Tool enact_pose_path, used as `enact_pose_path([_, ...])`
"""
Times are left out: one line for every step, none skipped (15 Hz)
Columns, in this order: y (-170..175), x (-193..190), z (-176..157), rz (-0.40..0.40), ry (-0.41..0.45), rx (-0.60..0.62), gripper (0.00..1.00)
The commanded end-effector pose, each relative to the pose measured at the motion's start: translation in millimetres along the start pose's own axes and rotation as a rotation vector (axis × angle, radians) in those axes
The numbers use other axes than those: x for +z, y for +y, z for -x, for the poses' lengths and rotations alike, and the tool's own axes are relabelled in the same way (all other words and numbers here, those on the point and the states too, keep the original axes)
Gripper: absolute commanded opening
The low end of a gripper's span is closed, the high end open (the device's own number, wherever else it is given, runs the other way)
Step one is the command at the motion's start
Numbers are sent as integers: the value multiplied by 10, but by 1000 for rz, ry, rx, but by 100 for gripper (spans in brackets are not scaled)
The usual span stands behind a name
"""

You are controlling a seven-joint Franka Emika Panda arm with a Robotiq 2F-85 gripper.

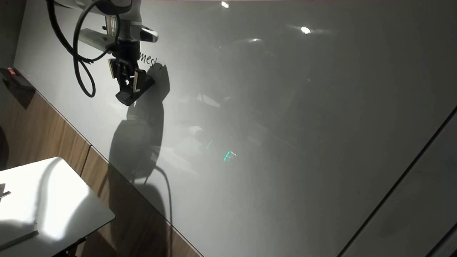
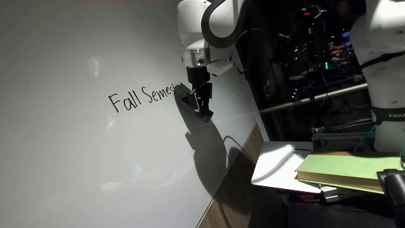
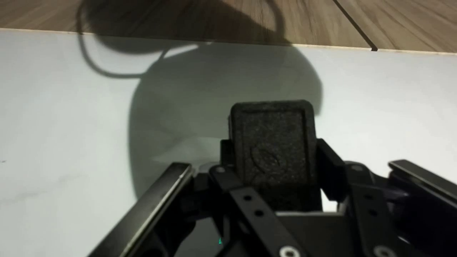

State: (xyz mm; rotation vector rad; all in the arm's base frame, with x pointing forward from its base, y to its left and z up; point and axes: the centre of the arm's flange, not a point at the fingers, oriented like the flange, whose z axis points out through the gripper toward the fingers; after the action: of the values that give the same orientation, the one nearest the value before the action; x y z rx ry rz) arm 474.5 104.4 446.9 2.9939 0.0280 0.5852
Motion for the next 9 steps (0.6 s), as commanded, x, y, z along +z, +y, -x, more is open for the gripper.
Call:
enact_pose_path([50, -43, -116, 10, 25, 15, 31])
enact_pose_path([81, -71, -136, 11, 28, 17, 31])
enact_pose_path([116, -99, -162, 12, 32, 20, 31])
enact_pose_path([156, -126, -195, 12, 35, 24, 31])
enact_pose_path([211, -160, -239, 13, 39, 31, 31])
enact_pose_path([261, -191, -279, 14, 45, 38, 31])
enact_pose_path([330, -246, -342, 15, 53, 47, 31])
enact_pose_path([386, -301, -398, 16, 62, 55, 31])
enact_pose_path([433, -354, -449, 17, 72, 62, 31])
